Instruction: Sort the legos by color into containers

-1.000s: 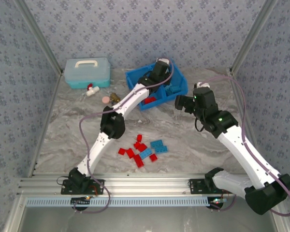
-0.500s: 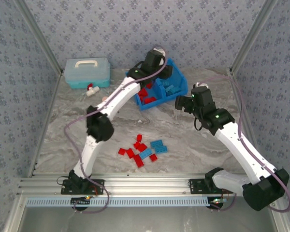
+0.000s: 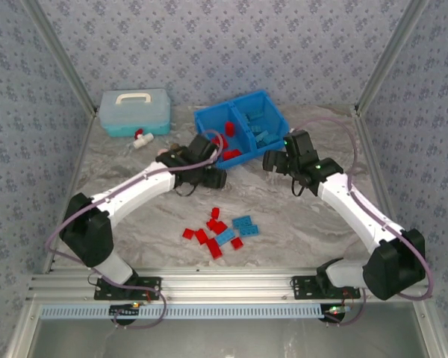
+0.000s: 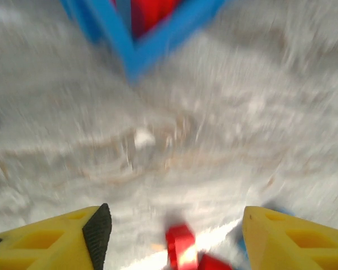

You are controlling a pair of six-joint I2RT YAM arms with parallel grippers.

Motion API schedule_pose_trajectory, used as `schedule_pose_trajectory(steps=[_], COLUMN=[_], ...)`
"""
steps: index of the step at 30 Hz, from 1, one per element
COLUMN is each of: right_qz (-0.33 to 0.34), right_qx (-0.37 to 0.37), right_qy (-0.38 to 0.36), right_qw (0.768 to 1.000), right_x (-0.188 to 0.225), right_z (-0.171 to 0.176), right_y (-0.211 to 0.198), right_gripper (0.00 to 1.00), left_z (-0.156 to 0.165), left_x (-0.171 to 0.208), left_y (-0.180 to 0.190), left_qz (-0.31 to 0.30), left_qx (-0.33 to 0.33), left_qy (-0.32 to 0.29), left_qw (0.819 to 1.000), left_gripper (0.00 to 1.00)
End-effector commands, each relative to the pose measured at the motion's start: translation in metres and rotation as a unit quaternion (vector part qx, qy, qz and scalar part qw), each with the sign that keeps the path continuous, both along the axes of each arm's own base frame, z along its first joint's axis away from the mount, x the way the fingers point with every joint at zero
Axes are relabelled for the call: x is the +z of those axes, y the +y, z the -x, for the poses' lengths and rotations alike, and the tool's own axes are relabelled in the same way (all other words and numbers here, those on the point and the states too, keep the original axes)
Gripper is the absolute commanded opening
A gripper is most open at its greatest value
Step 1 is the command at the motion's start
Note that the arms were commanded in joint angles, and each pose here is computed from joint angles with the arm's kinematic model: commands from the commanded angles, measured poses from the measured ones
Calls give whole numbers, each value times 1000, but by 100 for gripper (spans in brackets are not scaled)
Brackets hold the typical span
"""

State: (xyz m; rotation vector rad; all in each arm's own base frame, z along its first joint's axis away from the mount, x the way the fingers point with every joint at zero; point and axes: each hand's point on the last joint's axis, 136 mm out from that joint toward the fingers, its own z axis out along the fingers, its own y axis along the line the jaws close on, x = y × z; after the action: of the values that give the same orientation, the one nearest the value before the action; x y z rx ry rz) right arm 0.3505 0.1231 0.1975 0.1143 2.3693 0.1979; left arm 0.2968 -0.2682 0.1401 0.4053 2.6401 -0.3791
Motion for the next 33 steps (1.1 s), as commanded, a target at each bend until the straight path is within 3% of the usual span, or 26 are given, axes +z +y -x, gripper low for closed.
schedule_pose_trajectory(steps=[1,6,11,15,21,27,33], right_qz=[-20,-21,-27,-26,-30,-28,-29], right_qx=[9,5,-1,0,4,2,0], right_qy=[-9,-1,1,1,1,4,-3], right_qw=[1000,1000,1000,1000,1000,1000,1000], right_x=[10,6,4,2,2,1,6], right_z=[-7,-2,3,3,0,2,5], right_y=[7,6,4,4,8,6,3], right_gripper=[100,100,100,100,100,100,100], left_z=[21,34,46,58,61,48,-3], left_x=[-17,-55,-85,-99,-108,-77,19], left_y=[-13,-20,-12,-6,-5,-13,-29], left_qz=[40,-8,-50,-55,-60,-35,-7], left_qx=[7,-15,-27,-27,-17,-18,-17], left_qy=[58,78,107,124,127,88,-38], left_qw=[998,997,993,990,990,995,999], left_gripper=[72,80,76,64,36,22,20])
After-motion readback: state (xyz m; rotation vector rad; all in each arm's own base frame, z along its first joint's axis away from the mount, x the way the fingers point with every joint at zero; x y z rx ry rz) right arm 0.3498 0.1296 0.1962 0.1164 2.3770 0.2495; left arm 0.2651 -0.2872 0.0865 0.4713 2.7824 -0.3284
